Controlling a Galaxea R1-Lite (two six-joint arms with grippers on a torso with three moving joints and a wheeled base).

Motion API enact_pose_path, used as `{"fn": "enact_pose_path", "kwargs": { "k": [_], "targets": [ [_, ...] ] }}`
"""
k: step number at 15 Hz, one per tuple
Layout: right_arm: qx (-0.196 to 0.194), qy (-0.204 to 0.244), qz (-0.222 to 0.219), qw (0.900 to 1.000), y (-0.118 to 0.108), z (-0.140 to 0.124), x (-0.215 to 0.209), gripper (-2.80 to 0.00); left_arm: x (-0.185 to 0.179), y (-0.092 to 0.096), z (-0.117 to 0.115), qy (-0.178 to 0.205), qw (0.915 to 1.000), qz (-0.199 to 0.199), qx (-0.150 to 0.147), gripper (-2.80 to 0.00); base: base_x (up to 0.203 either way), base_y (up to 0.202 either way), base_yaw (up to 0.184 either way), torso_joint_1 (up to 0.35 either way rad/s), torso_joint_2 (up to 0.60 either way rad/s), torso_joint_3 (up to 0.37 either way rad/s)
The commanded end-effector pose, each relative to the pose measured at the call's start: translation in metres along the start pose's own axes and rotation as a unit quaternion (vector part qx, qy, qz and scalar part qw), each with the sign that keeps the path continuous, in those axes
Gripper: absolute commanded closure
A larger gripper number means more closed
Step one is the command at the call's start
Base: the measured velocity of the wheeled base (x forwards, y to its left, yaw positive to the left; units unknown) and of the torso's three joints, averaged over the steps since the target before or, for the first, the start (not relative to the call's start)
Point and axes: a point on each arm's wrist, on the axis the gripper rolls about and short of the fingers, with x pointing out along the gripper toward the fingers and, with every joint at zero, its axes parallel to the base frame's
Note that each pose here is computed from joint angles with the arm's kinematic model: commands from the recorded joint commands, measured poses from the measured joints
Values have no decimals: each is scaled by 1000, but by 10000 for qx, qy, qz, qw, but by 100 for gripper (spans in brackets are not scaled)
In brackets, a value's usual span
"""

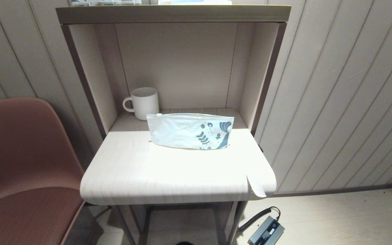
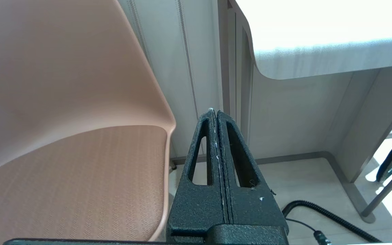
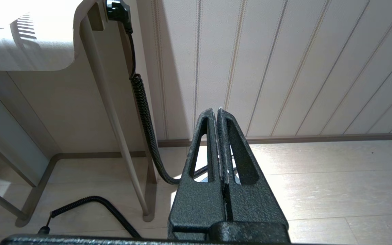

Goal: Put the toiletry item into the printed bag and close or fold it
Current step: Pick up the storage bag

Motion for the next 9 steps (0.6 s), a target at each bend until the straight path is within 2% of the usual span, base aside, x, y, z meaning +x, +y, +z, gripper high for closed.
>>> {"fn": "enact_pose_path", "kwargs": {
  "k": [1, 5, 6, 7, 9],
  "targets": [
    [-2, 6, 0, 10000, 0, 0, 0, 0, 0, 0, 0, -7, 10000, 3, 51, 0, 0, 0, 0, 0, 0, 0],
    [-18, 6, 8, 10000, 0, 0, 0, 0, -1, 0, 3, -58, 9999, -5, 100, 0, 0, 0, 0, 0, 0, 0],
    [-18, 6, 8, 10000, 0, 0, 0, 0, -3, 2, 14, -196, 9998, 10, 95, 0, 0, 0, 0, 0, 0, 0],
    [-18, 6, 8, 10000, 0, 0, 0, 0, -8, 5, 38, -454, 9989, 34, 59, 0, 0, 0, 0, 0, 0, 0],
    [-18, 6, 8, 10000, 0, 0, 0, 0, -20, 13, 105, -1047, 9945, 22, -76, 0, 0, 0, 0, 0, 0, 0]
  ]
}}
